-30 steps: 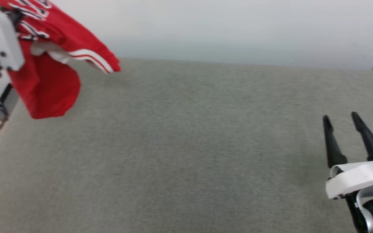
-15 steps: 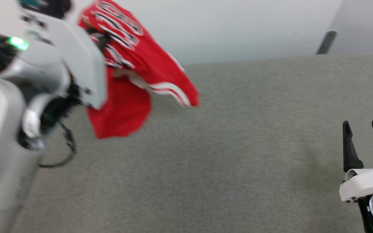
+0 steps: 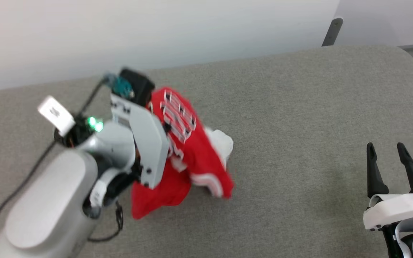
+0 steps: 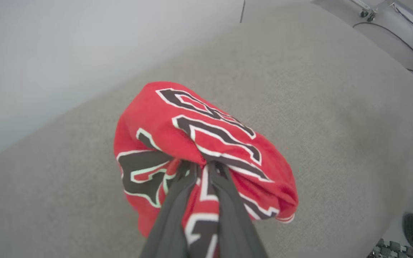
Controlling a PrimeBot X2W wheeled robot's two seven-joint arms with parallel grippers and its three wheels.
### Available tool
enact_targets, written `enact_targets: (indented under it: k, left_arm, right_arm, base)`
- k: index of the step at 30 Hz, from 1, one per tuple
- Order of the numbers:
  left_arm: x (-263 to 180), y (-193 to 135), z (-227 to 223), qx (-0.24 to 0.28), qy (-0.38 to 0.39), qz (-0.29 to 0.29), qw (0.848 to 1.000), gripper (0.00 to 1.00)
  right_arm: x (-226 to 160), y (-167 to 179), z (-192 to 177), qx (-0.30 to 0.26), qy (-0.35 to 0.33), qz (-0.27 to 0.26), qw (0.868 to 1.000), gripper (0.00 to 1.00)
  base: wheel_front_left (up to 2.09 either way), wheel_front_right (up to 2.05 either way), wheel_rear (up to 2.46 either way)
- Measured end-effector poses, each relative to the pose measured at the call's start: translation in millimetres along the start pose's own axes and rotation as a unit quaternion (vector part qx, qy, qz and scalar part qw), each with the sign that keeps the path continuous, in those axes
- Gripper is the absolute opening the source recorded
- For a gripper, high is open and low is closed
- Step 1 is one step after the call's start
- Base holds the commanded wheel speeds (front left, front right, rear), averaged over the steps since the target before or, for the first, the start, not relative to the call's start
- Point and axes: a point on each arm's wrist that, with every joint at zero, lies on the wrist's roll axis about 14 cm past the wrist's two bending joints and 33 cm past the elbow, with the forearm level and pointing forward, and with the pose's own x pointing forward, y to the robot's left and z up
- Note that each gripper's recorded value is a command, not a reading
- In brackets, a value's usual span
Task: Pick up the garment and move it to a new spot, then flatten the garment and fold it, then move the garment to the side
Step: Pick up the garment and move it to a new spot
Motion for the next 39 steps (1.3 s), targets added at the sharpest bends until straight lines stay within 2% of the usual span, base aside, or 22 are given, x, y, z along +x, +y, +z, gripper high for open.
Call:
enact_targets:
  k: [13, 23, 24, 26, 27, 39]
  left_arm:
    - [16.6, 17.4, -117.5, -0.06, 0.163, 0.016, 0.985, 0.0]
    - [28.8, 10.7, -162.5, -0.072, 0.219, 0.005, 0.973, 0.0]
    - [29.6, 10.6, -163.8, -0.071, 0.221, 0.005, 0.973, 0.2]
    - [30.8, 11.2, -162.6, -0.07, 0.219, 0.006, 0.973, 0.79]
    - [30.9, 11.8, -160.6, -0.07, 0.216, 0.006, 0.974, 1.0]
    - [0.1, 20.4, -112.8, -0.051, 0.134, 0.025, 0.989, 1.0]
  right_arm:
    - [-1.3, 9.8, -14.5, 0.009, 0.016, 0.009, 1.0, 1.0]
    - [6.1, 20.6, -13.6, 0.009, 0.014, 0.025, 1.0, 1.0]
    - [6.4, 21.6, -13.3, 0.009, 0.014, 0.026, 1.0, 1.0]
    - [6.9, 23.2, -12.0, 0.009, 0.013, 0.03, 0.999, 1.0]
    - [6.6, 23.7, -11.7, 0.01, 0.012, 0.031, 0.999, 1.0]
    - [-5.4, 29.1, 3.5, 0.001, 0.0, 0.049, 0.999, 1.0]
  base:
    - [0.0, 0.0, 0.0]
    - [0.0, 0.0, 0.0]
    - [0.0, 0.0, 0.0]
    - [0.0, 0.0, 0.0]
    - [0.0, 0.0, 0.0]
    - [0.0, 0.0, 0.0]
